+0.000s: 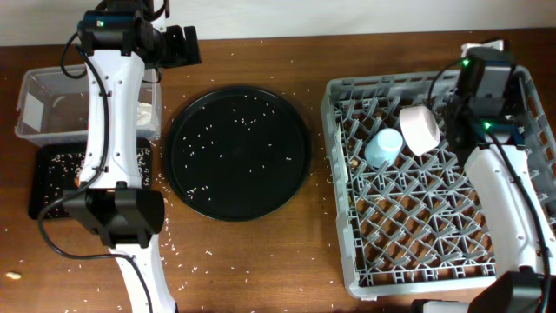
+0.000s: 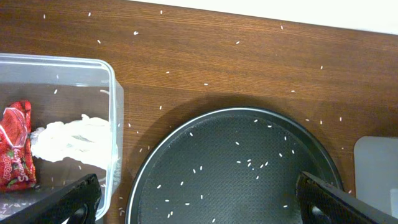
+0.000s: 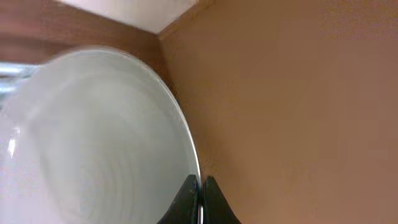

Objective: Sort waste into correct bins and load items into the dishwasher rack

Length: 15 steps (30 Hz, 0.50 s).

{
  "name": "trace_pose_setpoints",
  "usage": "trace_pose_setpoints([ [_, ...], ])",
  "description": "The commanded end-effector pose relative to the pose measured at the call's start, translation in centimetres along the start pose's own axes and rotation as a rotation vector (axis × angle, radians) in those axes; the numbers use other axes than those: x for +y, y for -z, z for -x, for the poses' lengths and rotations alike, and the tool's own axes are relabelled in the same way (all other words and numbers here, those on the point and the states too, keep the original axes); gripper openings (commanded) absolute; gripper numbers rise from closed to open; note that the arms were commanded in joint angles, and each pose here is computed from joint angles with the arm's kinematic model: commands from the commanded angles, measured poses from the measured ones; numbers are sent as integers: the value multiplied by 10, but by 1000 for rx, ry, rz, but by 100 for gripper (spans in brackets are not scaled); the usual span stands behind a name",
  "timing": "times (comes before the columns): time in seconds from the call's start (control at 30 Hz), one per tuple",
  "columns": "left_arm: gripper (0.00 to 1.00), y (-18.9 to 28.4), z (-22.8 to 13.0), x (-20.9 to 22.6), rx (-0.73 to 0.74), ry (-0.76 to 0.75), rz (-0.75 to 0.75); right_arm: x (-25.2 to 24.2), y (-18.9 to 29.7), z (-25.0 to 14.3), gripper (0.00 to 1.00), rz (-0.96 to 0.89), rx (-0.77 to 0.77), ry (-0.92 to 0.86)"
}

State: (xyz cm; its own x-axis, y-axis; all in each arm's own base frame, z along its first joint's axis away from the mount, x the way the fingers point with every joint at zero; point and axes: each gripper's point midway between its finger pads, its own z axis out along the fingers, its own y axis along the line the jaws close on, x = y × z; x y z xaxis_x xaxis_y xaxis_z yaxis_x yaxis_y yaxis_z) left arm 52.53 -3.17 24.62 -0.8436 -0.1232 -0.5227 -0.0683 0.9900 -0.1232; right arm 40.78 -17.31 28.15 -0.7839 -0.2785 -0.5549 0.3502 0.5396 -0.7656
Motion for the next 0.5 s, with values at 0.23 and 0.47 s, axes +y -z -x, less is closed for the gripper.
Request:
trace_pose_setpoints([
  [0.23, 99, -2, 0, 5, 3, 13, 14, 30, -41, -16, 4, 35, 66, 256],
  [0.47, 99, -2, 0, 5, 3, 13, 14, -9, 59, 85, 99, 22, -323, -220],
])
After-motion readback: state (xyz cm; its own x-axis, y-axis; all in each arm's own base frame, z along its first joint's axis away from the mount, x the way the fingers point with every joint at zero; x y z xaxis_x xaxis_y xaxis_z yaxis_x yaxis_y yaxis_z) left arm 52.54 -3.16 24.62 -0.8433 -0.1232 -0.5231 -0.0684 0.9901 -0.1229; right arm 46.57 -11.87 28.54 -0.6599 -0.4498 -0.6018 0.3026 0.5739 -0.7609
